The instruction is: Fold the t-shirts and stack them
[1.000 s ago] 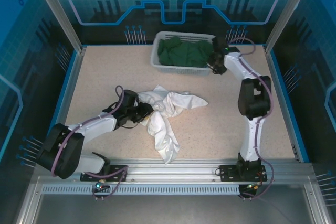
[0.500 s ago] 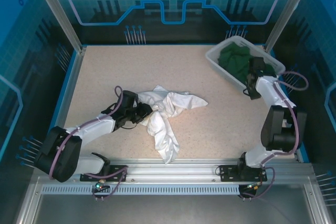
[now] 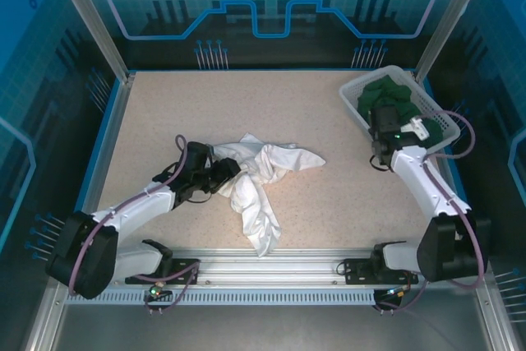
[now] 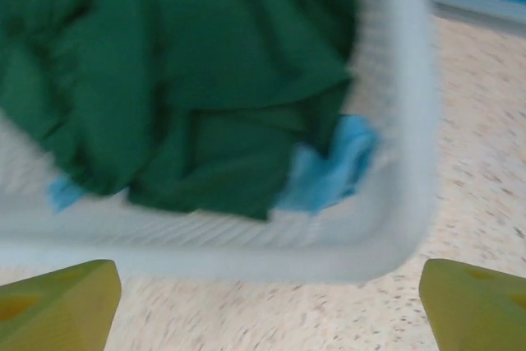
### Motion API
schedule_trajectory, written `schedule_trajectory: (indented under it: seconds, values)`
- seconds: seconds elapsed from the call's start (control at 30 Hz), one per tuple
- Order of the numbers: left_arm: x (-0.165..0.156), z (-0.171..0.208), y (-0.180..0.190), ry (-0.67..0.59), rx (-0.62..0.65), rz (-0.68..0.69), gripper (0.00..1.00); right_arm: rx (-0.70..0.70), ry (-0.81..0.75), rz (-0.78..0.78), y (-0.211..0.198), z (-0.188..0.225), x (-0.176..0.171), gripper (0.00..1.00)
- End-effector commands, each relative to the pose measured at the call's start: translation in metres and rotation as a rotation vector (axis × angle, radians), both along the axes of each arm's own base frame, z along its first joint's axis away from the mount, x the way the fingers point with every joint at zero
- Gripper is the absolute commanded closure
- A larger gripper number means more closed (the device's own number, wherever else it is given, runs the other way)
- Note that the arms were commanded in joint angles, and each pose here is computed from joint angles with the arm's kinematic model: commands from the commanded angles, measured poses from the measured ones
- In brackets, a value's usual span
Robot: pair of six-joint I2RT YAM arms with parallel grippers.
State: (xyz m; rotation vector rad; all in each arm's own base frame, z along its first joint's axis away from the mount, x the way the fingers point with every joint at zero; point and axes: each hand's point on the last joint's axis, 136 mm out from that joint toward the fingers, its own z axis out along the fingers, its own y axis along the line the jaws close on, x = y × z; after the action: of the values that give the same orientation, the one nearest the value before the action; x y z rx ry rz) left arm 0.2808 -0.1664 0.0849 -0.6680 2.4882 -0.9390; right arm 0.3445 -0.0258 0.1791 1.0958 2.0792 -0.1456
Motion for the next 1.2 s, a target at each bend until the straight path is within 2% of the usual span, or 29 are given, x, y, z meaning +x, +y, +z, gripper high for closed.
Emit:
schedule_trajectory:
  seconds: [0.0,0.07,0.13,0.2,0.27,0.37,0.5,0.67,0.73,0.77,0.8,0.9,0.97,1.03,1.1,1.17]
  values:
    - [-0.004,0.0,0.004,0.012,0.029,0.005,0.28,-0.125,0.11,0.286,0.035,-0.001,0.027,0.15]
    - [-0.004,-0.001,0.005,0.021,0.027,0.012,0.21,-0.14,0.197,0.436,0.06,-0.019,0.039,0.24]
    - [-0.004,-0.002,0.003,0.024,0.017,0.013,0.19,-0.134,0.284,0.578,0.082,-0.041,0.05,0.28]
    - [-0.002,-0.003,0.0,0.031,0.003,0.006,0.19,-0.165,0.426,0.607,0.082,-0.063,0.057,0.33]
    - [0.0,-0.004,-0.004,0.04,-0.008,-0.004,0.24,-0.205,0.521,0.628,0.078,-0.082,0.069,0.33]
    - [0.003,-0.005,-0.011,0.04,-0.035,-0.022,0.32,-0.239,0.56,0.586,0.064,-0.093,0.091,0.33]
    - [0.006,-0.007,-0.014,0.042,-0.03,-0.042,0.46,-0.187,0.539,0.494,0.038,-0.093,0.124,0.33]
    - [0.011,-0.006,-0.016,0.026,-0.024,-0.05,0.57,-0.155,0.521,0.402,0.009,-0.094,0.165,0.32]
    - [0.015,-0.002,-0.017,0.008,-0.028,-0.056,0.57,-0.122,0.508,0.382,0.001,-0.097,0.18,0.32]
    - [0.016,-0.001,-0.019,0.001,-0.029,-0.062,0.55,-0.1,0.479,0.382,0.0,-0.09,0.188,0.32]
    - [0.018,0.002,-0.02,-0.008,-0.029,-0.067,0.52,-0.08,0.487,0.385,-0.001,-0.1,0.195,0.31]
    - [0.021,0.006,-0.021,-0.013,-0.024,-0.075,0.36,-0.034,0.428,0.48,0.023,-0.077,0.208,0.24]
    - [0.02,0.006,-0.021,-0.004,-0.016,-0.078,0.31,-0.007,0.341,0.592,0.059,-0.05,0.205,0.15]
    - [0.018,0.006,-0.019,0.016,0.002,-0.081,0.3,0.028,0.258,0.707,0.096,-0.027,0.186,0.11]
    - [0.013,0.006,-0.014,0.041,0.038,-0.089,0.28,0.077,0.203,0.807,0.129,-0.014,0.152,0.11]
    - [0.008,0.007,-0.01,0.053,0.069,-0.096,0.28,0.126,0.199,0.876,0.15,-0.019,0.116,0.1]
